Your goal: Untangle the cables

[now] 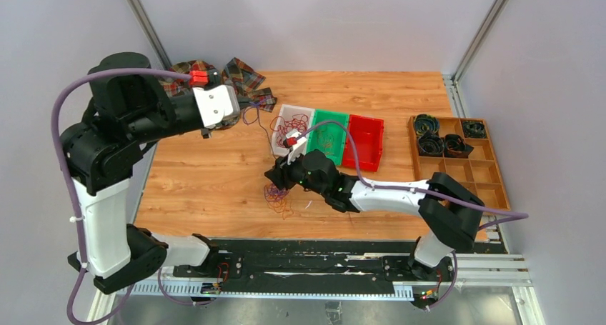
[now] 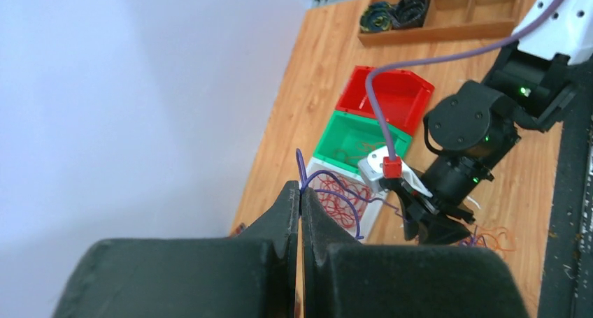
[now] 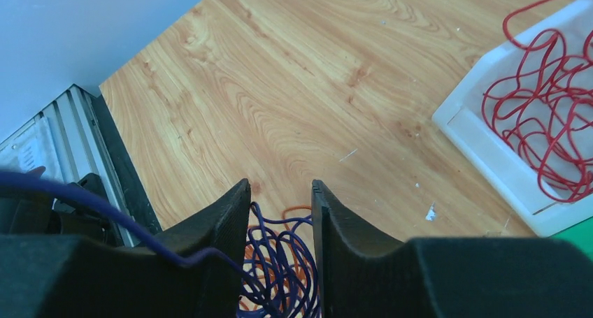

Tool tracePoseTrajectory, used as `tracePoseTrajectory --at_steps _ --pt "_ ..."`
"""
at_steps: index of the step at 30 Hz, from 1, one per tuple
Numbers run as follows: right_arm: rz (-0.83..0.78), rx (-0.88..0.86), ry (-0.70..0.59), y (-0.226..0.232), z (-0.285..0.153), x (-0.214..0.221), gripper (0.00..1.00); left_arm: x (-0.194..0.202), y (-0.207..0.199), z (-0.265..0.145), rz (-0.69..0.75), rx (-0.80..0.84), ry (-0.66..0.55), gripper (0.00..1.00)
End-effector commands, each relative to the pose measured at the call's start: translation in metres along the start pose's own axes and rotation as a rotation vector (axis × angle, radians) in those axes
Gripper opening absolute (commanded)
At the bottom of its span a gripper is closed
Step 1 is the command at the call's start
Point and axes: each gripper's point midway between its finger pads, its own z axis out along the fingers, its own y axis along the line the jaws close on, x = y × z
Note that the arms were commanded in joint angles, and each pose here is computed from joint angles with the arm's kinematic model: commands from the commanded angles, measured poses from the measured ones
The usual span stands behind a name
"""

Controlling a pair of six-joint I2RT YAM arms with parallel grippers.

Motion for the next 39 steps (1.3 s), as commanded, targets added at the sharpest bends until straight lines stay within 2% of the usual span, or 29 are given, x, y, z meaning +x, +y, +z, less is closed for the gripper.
tracePoseTrajectory --at_steps 1,8,14,21,24,28,35,39 --pt "0.041 -0.001 0.016 0.001 0.007 0.019 0.36 -0.019 0.016 -0.007 0.043 -0.068 -0.047 0.00" --pt "0.081 0.054 0.096 -0.017 0.004 0.068 0.35 -0.056 0.072 -0.031 0.132 -0.351 -0.135 0.00" --pt "0.112 0.086 0.127 -0.025 0.000 0.090 0.38 -0.088 0.132 -0.067 0.199 -0.699 -0.217 0.00" --pt "0.137 0.117 0.149 -0.033 -0.003 0.105 0.46 -0.134 0.183 -0.137 0.300 -1.115 -0.349 0.00" --pt "0.136 0.123 0.156 -0.034 -0.002 0.108 0.48 -0.153 0.192 -0.165 0.322 -1.238 -0.425 0.00" --pt "0.134 0.122 0.155 -0.034 -0.003 0.106 0.48 -0.147 0.187 -0.148 0.310 -1.159 -0.406 0.00" --pt "0.110 0.121 0.117 -0.033 -0.013 0.084 0.48 -0.084 0.152 -0.102 0.265 -0.969 -0.244 0.00" --pt "0.094 0.094 0.093 -0.026 -0.021 0.067 0.57 -0.053 0.137 -0.085 0.235 -0.901 -0.163 0.00"
